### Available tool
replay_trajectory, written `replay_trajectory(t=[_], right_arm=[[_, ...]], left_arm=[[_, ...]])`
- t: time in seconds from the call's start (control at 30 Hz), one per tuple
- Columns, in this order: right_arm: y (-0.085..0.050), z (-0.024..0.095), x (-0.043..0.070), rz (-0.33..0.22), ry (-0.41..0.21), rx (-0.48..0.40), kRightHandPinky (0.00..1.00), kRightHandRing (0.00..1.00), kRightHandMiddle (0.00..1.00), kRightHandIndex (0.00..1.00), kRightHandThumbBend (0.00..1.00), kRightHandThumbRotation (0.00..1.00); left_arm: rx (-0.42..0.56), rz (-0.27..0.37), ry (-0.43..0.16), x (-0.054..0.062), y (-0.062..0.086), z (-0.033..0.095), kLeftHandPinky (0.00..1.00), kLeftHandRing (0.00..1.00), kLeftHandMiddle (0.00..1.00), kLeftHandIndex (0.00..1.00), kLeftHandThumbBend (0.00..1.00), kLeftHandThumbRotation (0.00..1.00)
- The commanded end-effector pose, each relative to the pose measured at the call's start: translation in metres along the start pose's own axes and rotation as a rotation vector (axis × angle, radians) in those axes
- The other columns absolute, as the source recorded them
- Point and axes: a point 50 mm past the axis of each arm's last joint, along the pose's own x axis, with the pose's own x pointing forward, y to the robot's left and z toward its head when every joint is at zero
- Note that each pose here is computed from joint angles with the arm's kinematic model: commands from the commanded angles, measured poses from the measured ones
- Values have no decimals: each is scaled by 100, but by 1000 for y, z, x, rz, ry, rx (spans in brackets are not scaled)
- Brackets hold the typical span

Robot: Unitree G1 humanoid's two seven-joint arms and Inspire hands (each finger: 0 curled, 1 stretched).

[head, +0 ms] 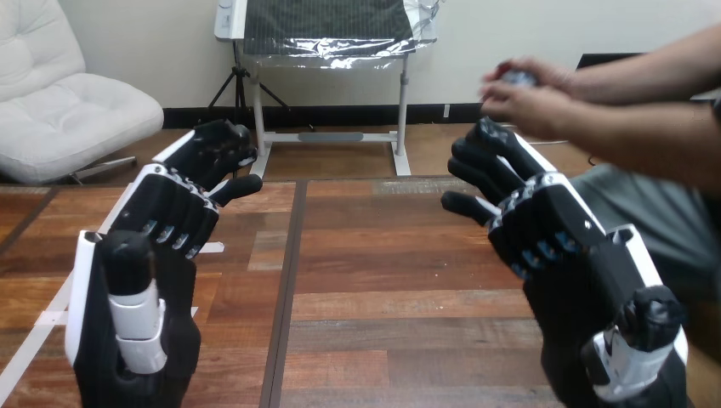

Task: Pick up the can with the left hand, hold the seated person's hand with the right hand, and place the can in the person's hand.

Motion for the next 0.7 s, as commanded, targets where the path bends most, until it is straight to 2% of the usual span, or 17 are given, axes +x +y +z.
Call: replay_trajectory(t=[0.0, 0.3, 0.67], right_arm=[[5, 14, 3, 7, -80, 23, 92, 95, 92, 92, 93, 100], [5, 12, 1, 14, -56, 29, 93, 94, 92, 91, 92, 100], [3, 12, 2, 26, -60, 26, 90, 92, 91, 91, 90, 100]], left_arm=[[-47, -8, -62, 8, -5, 7, 72, 78, 79, 75, 69, 97], [-52, -15, -49, 9, -6, 5, 71, 77, 79, 74, 70, 97], [-66, -11, -37, 10, -7, 3, 69, 77, 78, 74, 70, 98]])
